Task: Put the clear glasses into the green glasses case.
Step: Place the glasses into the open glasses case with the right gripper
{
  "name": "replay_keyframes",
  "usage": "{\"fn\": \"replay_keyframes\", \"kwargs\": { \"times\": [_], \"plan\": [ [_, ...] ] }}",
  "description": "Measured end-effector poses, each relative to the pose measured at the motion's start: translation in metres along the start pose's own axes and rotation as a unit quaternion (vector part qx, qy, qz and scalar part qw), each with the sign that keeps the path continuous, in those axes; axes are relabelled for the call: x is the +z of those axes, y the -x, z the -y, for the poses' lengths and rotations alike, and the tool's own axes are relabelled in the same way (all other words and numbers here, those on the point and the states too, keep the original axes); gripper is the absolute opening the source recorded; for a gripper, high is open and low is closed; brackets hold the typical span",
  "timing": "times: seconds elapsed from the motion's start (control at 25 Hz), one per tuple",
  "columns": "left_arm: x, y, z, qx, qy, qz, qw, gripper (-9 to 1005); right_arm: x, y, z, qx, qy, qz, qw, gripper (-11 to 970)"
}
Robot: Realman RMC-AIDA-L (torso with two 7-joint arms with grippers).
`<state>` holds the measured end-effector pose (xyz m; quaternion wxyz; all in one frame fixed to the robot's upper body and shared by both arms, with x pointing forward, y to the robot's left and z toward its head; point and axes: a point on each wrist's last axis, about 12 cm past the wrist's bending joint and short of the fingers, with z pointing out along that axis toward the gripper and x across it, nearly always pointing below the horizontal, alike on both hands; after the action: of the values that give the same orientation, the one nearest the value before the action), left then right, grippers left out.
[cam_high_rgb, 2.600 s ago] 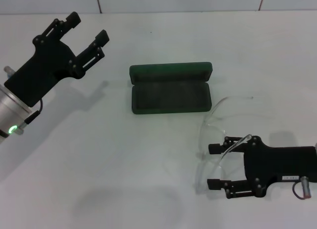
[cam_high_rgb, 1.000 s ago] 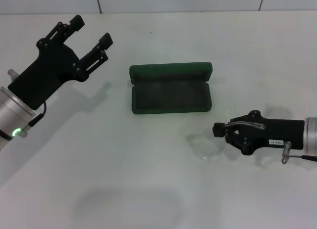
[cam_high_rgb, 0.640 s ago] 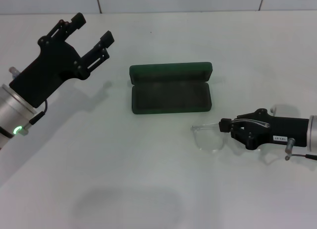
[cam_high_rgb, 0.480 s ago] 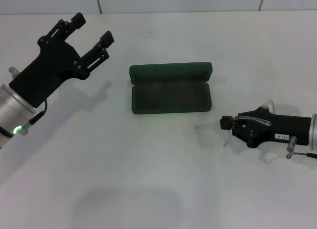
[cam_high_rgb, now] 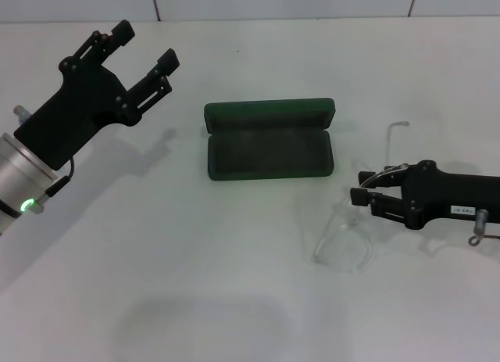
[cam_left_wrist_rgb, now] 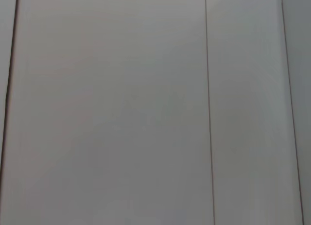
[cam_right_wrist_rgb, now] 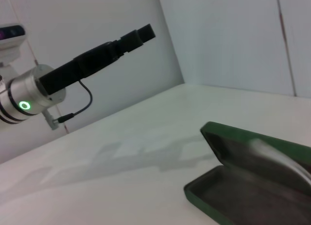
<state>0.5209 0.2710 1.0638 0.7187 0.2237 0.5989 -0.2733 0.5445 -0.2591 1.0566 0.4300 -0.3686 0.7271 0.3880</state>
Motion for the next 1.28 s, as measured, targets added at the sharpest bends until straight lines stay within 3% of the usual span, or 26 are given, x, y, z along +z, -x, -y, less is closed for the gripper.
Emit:
{"fn": "replay_keyframes", "kwargs": {
  "times": [0.12, 0.52, 0.76, 0.96, 1.12, 1.28],
  "plan": [
    [0.000, 0.000, 0.000, 0.000, 0.000, 0.000, 1.000, 771, -0.007, 0.000, 0.005, 0.005, -0.008, -0.007, 1.000, 172],
    [0.001, 0.000, 0.000, 0.000, 0.000, 0.001, 1.000, 770, -0.019, -0.004, 0.011, 0.018, -0.005, -0.072, 0.997, 504],
    [-0.001, -0.001, 0.001, -0.002, 0.001, -0.001, 1.000, 770, -0.044, -0.004, 0.016, 0.008, -0.056, -0.040, 0.998, 501],
    [-0.002, -0.002, 0.002, -0.002, -0.001, -0.004, 1.000, 770, -0.060, -0.002, 0.017, -0.007, -0.126, 0.057, 0.990, 488],
    [0.001, -0.001, 0.002, -0.001, -0.005, -0.003, 1.000, 770, -0.047, 0.009, 0.022, -0.033, -0.156, 0.113, 0.981, 472],
    [0.001, -0.001, 0.002, 0.000, -0.007, -0.004, 1.000, 770, -0.024, 0.029, 0.034, -0.055, -0.163, 0.124, 0.977, 456]
  ]
}}
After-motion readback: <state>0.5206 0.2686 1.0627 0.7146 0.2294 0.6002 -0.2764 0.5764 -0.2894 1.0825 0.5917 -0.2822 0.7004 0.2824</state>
